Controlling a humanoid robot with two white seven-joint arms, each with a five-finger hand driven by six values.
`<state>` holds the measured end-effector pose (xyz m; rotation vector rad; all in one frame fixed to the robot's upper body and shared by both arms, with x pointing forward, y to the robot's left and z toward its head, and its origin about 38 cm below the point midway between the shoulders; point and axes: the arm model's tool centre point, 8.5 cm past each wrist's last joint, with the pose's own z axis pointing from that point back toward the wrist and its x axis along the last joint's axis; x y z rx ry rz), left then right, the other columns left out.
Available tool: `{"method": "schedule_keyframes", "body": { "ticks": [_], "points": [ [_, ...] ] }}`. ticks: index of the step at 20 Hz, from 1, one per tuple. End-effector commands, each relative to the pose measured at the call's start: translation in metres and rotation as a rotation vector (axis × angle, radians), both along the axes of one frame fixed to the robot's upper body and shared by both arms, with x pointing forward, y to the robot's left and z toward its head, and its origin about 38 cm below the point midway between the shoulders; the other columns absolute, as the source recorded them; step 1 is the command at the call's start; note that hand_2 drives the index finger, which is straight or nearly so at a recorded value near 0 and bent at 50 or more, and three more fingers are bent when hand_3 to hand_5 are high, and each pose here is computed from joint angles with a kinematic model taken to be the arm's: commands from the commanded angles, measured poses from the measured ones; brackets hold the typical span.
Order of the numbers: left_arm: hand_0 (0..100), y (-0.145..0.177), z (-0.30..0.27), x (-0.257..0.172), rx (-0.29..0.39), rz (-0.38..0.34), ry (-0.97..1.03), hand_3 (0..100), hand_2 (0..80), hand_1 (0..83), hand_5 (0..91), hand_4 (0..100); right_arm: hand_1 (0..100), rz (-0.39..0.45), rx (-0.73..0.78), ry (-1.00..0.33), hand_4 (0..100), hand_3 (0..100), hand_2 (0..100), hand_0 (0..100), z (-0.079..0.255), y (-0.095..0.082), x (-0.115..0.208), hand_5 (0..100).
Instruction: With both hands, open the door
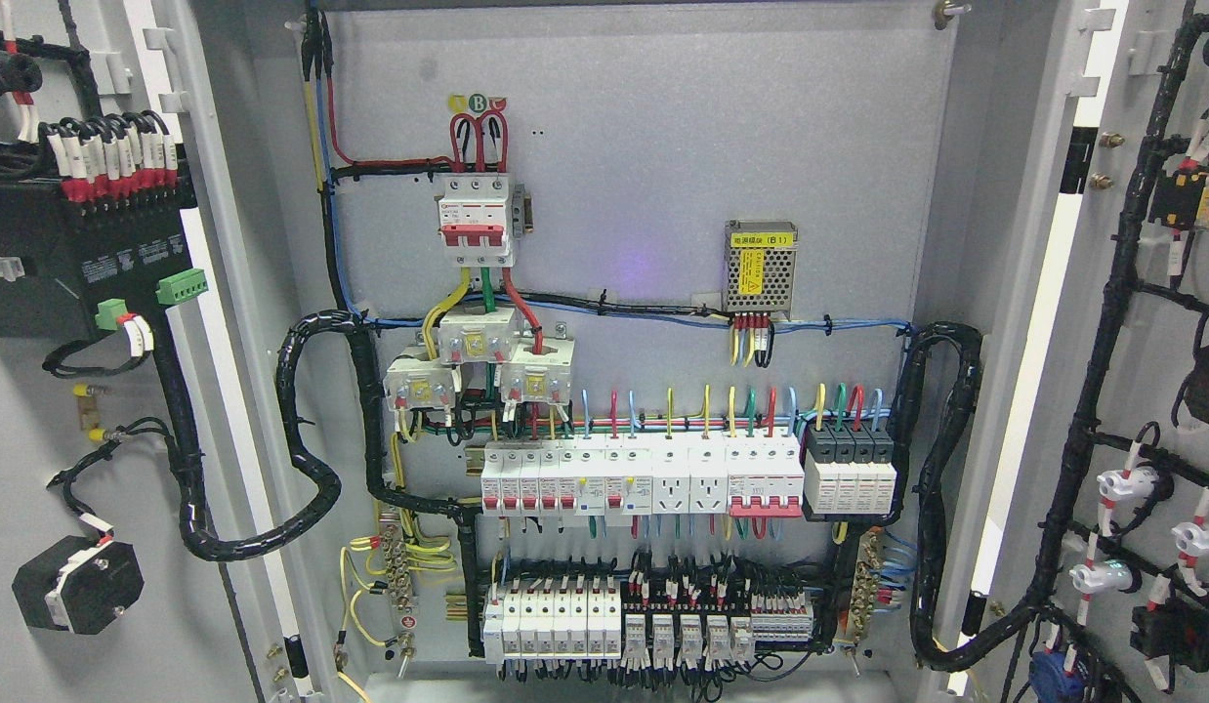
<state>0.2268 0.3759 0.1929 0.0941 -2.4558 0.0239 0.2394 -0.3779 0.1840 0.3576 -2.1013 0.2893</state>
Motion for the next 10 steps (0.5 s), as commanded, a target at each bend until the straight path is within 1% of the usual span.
{"method": "schedule_keyframes", "body": {
  "ticks": [1,7,10],
  "points": [
    [0,0.032,0.005,-0.016,0.044,0.102,-0.082,0,0.0,0.0,0.0,4,0,-0.046,-0.016,-0.004,0,0,0,0,0.001,-0.016,0.002,0],
    [0,0.048,-0.002,-0.009,0.018,0.125,0.003,0,0.0,0.0,0.0,4,0,-0.050,-0.017,-0.025,0,0,0,0,0.006,-0.019,0.009,0],
    [0,0.057,-0.008,-0.004,0.015,0.146,0.026,0,0.0,0.0,0.0,4,0,0.036,-0.021,-0.042,0,0,0,0,0.007,-0.013,0.007,0]
  ]
}}
